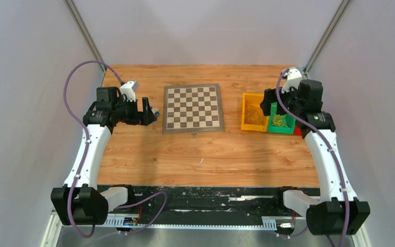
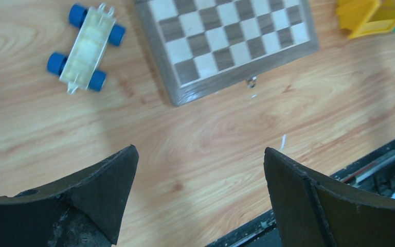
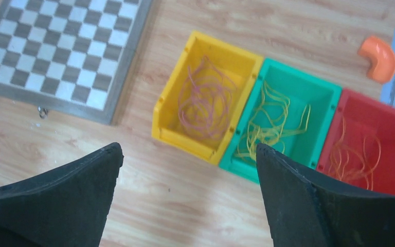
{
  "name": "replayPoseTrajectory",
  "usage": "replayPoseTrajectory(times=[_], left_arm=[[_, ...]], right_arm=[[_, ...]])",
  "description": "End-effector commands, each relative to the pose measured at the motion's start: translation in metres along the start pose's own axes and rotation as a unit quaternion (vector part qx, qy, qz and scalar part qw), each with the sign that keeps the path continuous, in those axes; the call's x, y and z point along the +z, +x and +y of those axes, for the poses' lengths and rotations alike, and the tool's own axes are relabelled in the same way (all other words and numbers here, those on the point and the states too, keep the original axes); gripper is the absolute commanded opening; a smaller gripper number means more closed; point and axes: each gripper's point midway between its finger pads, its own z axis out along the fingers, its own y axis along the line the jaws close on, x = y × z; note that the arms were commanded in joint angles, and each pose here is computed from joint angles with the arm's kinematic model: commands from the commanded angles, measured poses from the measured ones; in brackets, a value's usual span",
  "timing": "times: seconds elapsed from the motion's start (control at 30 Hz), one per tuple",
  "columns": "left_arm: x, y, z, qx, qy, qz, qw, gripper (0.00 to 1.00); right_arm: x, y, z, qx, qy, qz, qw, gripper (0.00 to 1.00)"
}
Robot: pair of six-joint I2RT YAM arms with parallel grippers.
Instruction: Untangle the cables
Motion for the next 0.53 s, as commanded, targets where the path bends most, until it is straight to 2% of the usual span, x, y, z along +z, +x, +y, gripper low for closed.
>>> replayPoseTrajectory(times=[0.0,0.17,0.23,0.4,0.5], left_arm=[[-0.011,0.024,0.031,-0.007,-0.094,0.049,0.994,1.0],[-0.017,0.042,0.049,0.017,-0.144,0.039,0.989,1.0],[-0.019,0.05,0.049,0.02,-0.146,0.038,0.988,1.0],[-0.025,0.059,0.043,0.02,-0.143,0.017,0.989,1.0],[-0.025,0.063,0.041,0.018,-0.136,0.015,0.99,1.0]], right_arm=[[-0.01,0.056,0.007,0.004,-0.023,0.05,0.998,1.0],[-0.01,0.085,0.01,0.039,-0.011,0.06,0.997,1.0],[-0.011,0.092,0.001,0.058,0.002,0.063,0.996,1.0],[-0.016,0.104,0.013,0.13,-0.037,0.048,0.99,1.0],[-0.017,0.104,0.01,0.133,-0.032,0.042,0.99,1.0]])
